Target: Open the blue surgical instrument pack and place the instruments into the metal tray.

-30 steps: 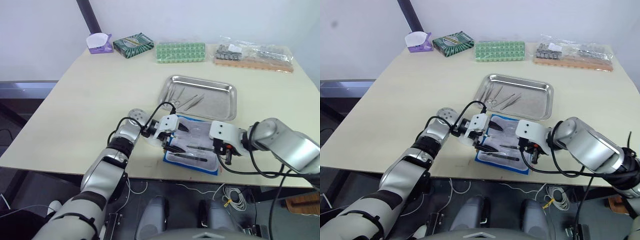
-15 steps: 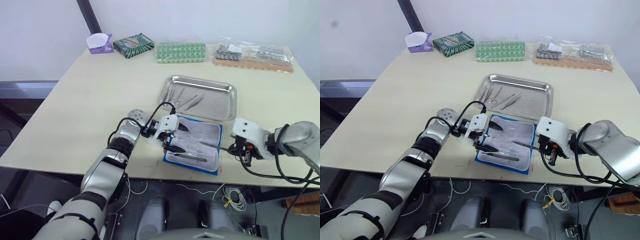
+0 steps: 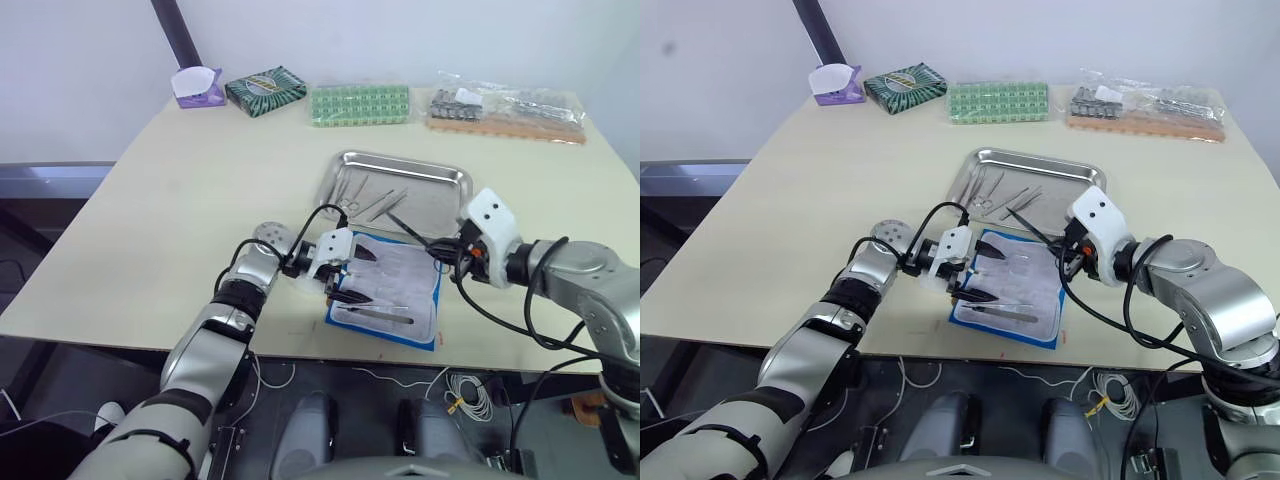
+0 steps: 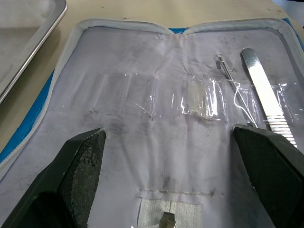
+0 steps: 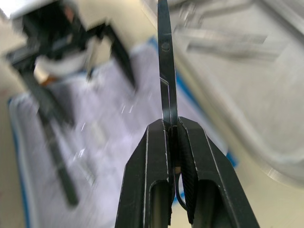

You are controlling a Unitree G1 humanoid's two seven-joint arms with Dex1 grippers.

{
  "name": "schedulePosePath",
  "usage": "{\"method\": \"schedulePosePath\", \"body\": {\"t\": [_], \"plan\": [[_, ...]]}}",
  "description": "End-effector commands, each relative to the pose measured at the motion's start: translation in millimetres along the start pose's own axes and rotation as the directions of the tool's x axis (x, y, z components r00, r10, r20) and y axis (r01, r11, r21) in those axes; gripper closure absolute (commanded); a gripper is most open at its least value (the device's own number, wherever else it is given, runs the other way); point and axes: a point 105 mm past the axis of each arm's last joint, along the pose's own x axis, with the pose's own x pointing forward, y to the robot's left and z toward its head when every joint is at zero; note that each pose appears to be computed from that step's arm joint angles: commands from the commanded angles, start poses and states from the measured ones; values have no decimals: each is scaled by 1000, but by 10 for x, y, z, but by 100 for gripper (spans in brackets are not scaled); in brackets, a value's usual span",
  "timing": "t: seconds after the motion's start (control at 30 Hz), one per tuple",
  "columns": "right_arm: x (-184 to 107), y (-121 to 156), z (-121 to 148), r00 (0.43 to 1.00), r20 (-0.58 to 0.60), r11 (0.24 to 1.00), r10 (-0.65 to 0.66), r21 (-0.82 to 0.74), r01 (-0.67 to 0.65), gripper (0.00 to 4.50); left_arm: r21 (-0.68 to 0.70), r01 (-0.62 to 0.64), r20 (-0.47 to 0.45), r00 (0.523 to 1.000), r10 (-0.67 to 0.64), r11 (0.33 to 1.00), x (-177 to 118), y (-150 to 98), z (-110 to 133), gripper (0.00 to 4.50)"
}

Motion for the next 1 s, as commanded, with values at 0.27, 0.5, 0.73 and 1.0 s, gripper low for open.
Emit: {"method": "schedulePosePath", "body": {"t": [0.27, 0.5, 0.73, 1.0], "plan": [[550, -444, 281, 958, 68, 943, -277, 212, 258, 444, -142, -10, -30, 1000, 5, 990, 142, -167, -260, 0], [862, -662, 185, 911, -11, 856, -411, 340, 390, 444, -153, -29, -23, 999, 26, 988, 158, -150, -238, 0], [1013, -766, 142, 877, -47, 793, -478, 407, 454, 444, -161, -38, -20, 999, 35, 986, 174, -152, -228, 0], [1166, -766, 80, 869, -82, 764, -488, 443, 470, 444, -164, -45, -18, 999, 43, 985, 178, -154, -222, 0]]}}
